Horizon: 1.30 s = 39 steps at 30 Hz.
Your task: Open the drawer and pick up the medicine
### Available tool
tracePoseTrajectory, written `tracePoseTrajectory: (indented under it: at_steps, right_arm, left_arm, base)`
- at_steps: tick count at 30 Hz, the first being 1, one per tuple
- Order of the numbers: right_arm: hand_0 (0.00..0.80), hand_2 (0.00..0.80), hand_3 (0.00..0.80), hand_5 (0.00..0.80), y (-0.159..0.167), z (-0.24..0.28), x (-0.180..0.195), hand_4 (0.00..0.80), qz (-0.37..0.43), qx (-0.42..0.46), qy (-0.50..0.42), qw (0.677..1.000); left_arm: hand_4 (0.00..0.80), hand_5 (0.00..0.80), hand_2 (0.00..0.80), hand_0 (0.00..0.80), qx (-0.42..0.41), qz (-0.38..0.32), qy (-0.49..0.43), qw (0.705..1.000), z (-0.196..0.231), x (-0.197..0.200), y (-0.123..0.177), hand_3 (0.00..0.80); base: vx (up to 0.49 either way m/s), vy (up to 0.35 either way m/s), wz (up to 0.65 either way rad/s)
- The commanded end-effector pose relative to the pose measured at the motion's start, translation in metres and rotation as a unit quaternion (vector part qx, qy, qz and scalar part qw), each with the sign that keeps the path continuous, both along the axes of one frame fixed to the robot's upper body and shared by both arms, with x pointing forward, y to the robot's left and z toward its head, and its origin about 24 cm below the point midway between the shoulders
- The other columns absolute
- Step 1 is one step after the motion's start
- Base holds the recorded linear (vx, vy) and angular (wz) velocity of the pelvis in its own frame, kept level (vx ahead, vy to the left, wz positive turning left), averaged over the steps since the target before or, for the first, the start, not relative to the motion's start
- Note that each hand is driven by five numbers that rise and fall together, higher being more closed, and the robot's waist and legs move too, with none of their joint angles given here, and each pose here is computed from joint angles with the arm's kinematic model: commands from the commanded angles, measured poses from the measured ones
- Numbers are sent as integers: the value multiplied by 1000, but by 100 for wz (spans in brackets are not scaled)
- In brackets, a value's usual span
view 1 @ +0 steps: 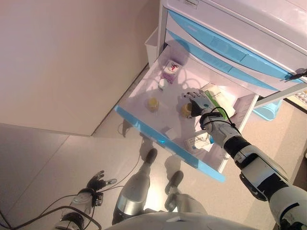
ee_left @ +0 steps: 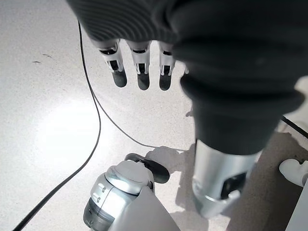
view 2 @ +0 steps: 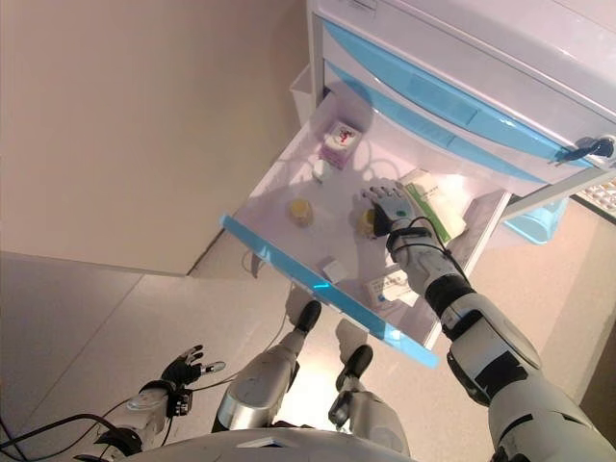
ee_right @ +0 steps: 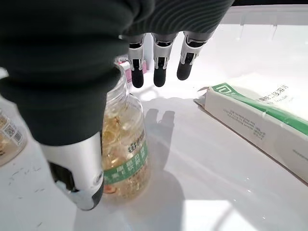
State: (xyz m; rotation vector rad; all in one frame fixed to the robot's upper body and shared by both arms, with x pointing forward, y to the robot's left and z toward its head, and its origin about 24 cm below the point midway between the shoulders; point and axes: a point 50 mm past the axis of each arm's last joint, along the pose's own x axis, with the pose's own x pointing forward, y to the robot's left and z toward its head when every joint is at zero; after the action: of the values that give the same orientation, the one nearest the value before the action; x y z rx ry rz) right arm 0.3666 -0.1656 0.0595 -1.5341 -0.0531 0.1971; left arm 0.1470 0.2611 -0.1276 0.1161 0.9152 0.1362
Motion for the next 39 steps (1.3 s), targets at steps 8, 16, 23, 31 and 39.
tracePoseTrajectory:
  at_steps: [8,16,23,31,39]
  right_arm:
    - [0,0,0,0,2,-7,-4,0,19,-24,26,999]
    - [800,800,800,800,6,-5,-4,800,28,-27,23,999]
    - [800,800,800,800,8,-6,-5,800,28,-25,19,999]
    - [800,800,800,800,8,0,-5,800,31,-37,2,999]
    - [800,800,800,800,26,39,-15,800,118,-68,61,989]
  left_arm:
    - [0,0,0,0,23,-14,22,999,-2,-16,11,0]
    - [0,0,0,0,25,-13,22,999,-2,-16,11,0]
    - [0,0,0,0,26,-12,23,999,-2,-17,11,0]
    - [0,0,0,0,27,-14,26,999,-2,-17,12,0]
    - [0,0,0,0,46,6,40,998,2,-21,28,0]
  base:
    - [0,0,0]
    - [0,0,0]
    - [0,0,0]
    - [0,0,0]
    - [5,-25,-2]
